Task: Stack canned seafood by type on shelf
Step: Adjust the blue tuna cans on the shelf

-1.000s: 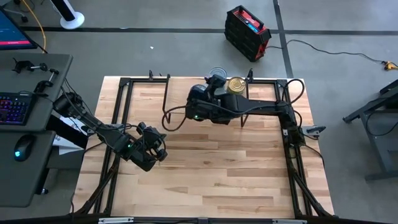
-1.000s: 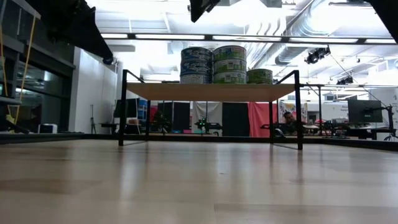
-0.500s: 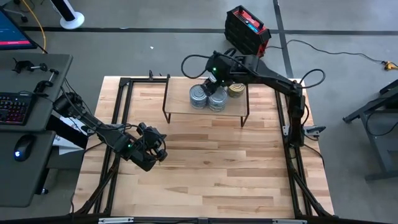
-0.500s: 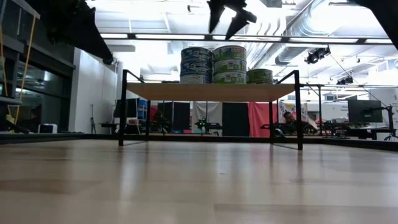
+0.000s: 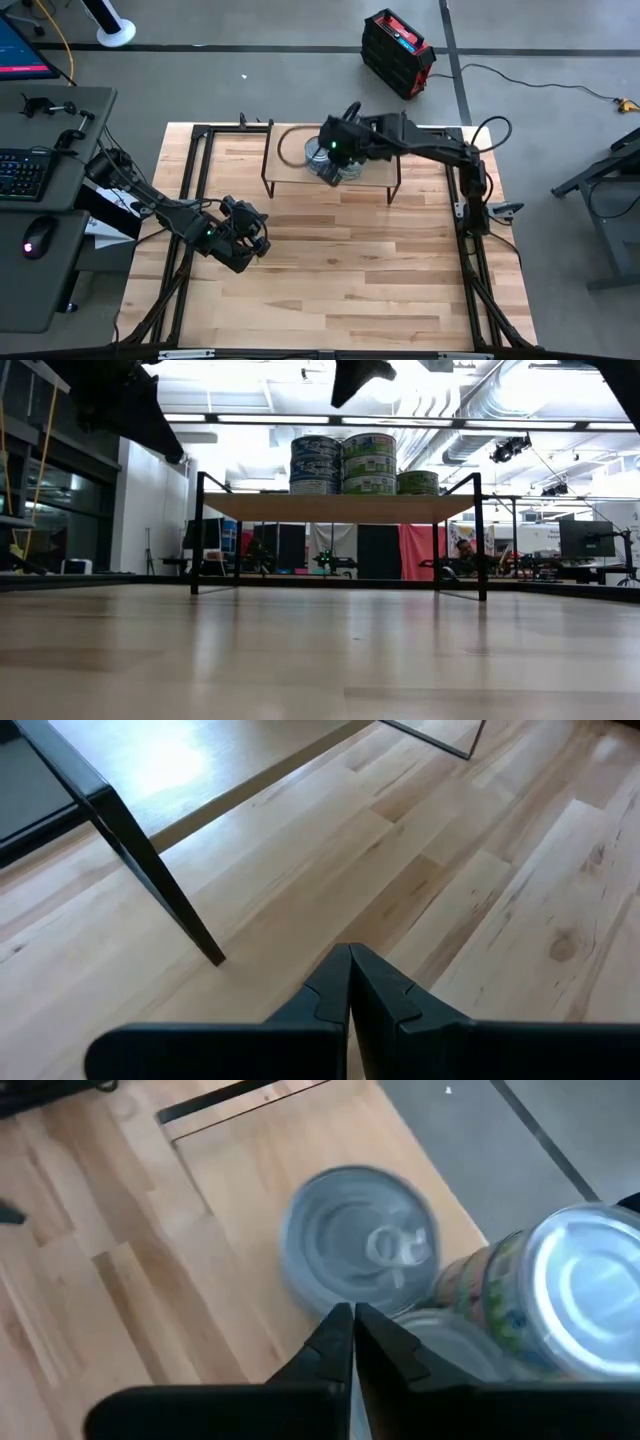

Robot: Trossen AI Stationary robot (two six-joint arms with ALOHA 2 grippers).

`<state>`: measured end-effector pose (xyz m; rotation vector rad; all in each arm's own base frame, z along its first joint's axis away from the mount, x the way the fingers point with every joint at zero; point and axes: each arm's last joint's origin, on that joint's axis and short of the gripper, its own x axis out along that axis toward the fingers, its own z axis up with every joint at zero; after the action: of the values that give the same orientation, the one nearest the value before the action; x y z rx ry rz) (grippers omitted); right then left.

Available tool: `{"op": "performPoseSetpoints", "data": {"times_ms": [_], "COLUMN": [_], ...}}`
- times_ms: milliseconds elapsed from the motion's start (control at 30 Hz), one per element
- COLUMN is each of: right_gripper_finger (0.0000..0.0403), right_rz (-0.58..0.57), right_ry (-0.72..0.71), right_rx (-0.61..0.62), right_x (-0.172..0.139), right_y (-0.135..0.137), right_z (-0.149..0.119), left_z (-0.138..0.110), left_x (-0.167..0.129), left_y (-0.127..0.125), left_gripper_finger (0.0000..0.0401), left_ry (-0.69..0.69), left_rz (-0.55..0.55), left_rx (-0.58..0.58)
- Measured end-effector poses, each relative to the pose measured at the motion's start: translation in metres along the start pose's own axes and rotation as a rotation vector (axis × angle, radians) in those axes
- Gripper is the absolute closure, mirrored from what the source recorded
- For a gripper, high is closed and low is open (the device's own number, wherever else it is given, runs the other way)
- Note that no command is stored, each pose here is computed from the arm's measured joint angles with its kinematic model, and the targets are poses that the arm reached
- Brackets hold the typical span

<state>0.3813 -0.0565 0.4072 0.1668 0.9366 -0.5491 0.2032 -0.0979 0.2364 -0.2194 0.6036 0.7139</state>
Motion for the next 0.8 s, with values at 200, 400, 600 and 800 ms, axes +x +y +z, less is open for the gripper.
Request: {"op": "performPoseSetpoints", "data": {"times_ms": [200,400,600,800], "right_gripper_finger": [0.0402,0.0403,0.0403,0.0403], "right_rz": [-0.017,-0.099,-0.232,-0.299], "right_ry": [-0.011,0.016,0.076,0.015], "right_rx": [0.017,-0.006,-0.044,0.016], "right_x": [-0.005,0.024,0.049,0.037], "right_y": [0.029,0.073,0.098,0.100], "right_z": [-0.009,-0.023,-0.041,-0.045], "left_z": [0.000,0.000,0.000,-0.001], "left_x": [0.000,0.000,0.000,0.000], "left_y": [0.000,0.000,0.000,0.000], "left_gripper_finger": [0.0401,0.0401,0.0401,0.0401], "left_ry": [0.000,-0.006,-0.006,0.029], "left_rz": [0.000,0.004,0.004,-0.014], "left_rx": [0.004,0.008,0.003,0.032]}}
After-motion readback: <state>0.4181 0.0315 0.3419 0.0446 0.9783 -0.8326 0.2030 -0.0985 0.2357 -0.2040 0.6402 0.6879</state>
